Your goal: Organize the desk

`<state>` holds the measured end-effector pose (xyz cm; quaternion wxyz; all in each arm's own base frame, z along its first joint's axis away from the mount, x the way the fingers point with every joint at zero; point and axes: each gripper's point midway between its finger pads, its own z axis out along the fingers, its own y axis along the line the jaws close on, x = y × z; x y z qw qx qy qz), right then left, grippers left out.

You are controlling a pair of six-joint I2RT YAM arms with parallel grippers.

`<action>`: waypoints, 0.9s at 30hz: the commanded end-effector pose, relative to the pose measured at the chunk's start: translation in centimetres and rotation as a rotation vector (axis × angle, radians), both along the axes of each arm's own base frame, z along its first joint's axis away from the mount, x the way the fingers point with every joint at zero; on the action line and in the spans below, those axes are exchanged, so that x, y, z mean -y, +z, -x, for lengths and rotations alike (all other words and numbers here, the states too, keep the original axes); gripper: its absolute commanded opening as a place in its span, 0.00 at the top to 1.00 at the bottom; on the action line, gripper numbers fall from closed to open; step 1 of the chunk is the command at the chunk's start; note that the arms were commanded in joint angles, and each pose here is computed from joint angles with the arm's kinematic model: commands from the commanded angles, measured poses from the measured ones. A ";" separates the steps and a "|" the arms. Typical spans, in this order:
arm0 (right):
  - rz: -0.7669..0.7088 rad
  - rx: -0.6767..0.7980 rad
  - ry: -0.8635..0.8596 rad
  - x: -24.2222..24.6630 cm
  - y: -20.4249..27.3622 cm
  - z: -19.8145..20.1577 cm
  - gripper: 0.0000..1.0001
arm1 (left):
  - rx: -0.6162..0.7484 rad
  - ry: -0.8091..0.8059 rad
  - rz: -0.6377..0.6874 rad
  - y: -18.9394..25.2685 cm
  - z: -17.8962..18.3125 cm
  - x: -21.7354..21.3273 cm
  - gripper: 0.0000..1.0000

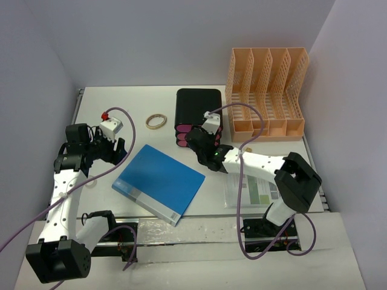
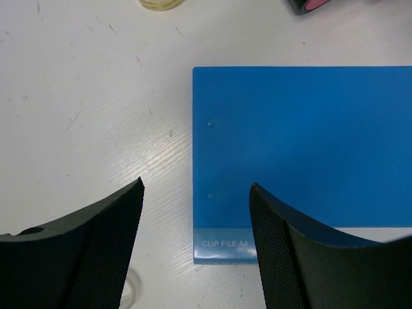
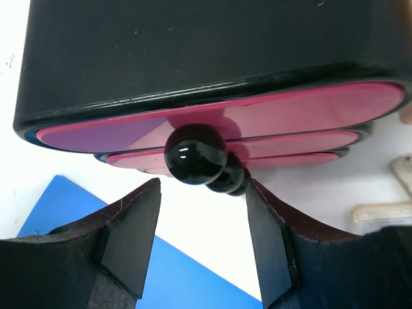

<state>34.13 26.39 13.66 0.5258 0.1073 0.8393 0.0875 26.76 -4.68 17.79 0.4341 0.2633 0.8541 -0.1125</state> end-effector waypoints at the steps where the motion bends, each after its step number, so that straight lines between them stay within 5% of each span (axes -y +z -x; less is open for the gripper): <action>1: -0.008 0.020 -0.021 -0.8 -0.4 -1.2 0.40 | 0.011 -0.008 0.005 0.4 0.2 0.1 0.27; 19: 0.083 0.047 -0.146 0.3 -1.5 -3.1 0.54 | 0.003 -0.042 0.011 0.3 0.4 0.5 0.27; 24: 0.095 0.046 -0.154 0.7 -1.7 -3.3 0.66 | 0.004 -0.049 0.012 0.5 0.6 0.6 0.27; 27: 0.088 0.038 -0.141 0.7 -1.8 -3.0 0.83 | 0.004 -0.048 0.012 0.5 0.6 0.6 0.27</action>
